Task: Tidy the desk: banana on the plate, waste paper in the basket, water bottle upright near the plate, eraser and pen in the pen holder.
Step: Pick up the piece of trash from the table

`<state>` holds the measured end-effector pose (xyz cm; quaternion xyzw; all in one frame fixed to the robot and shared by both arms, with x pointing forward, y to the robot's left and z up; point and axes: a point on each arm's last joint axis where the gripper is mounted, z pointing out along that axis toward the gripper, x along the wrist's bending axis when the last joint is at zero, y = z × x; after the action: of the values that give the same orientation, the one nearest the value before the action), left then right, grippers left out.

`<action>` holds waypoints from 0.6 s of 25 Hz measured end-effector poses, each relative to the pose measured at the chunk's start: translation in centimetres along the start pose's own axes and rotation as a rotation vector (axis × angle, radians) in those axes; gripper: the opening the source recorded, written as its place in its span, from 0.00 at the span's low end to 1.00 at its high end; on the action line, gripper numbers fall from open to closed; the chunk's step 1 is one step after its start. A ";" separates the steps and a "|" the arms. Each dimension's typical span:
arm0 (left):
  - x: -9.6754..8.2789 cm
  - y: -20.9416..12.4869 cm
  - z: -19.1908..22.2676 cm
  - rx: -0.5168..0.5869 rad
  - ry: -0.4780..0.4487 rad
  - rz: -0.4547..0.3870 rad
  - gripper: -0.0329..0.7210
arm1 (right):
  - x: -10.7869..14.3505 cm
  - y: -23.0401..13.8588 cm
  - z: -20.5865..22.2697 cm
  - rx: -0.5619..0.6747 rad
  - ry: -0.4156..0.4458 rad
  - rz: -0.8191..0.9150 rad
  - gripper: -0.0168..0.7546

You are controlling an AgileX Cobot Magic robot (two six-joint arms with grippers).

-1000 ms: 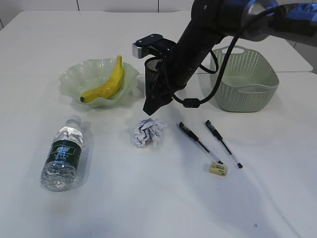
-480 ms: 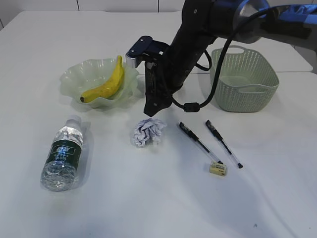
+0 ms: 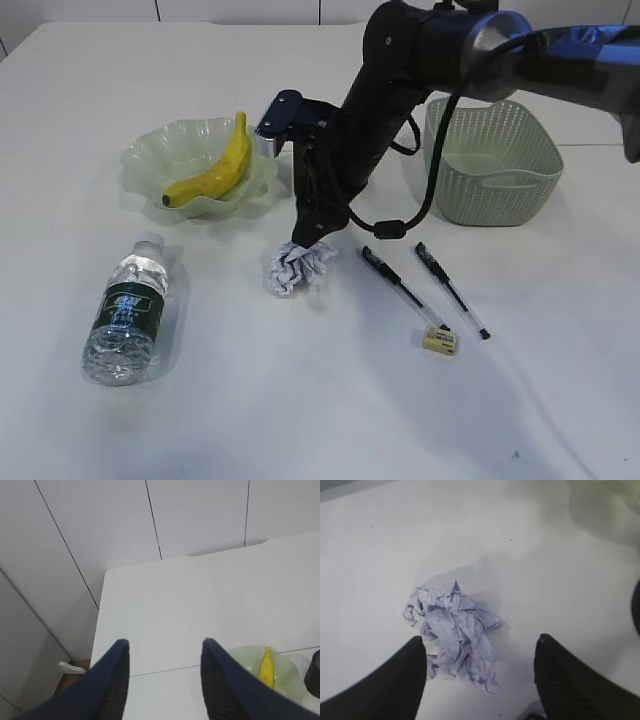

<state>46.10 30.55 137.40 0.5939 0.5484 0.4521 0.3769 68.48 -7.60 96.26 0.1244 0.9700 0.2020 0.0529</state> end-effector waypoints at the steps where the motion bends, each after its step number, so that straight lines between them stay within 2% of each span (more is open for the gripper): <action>1: 0.0 0.0 0.0 0.000 0.000 0.000 0.48 | 0.0 0.0 0.2 0.000 0.004 -0.002 0.67; 8: 0.0 0.0 0.0 0.000 0.000 0.000 0.48 | 0.0 -0.7 2.4 0.010 0.046 -0.008 0.67; 15: 0.0 0.0 0.0 0.000 0.000 0.000 0.48 | 0.0 -0.7 2.7 0.005 0.049 -0.023 0.67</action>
<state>46.10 30.55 137.40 0.5939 0.5484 0.4521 0.3769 68.75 -7.23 93.46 0.1082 0.9729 0.2018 0.0309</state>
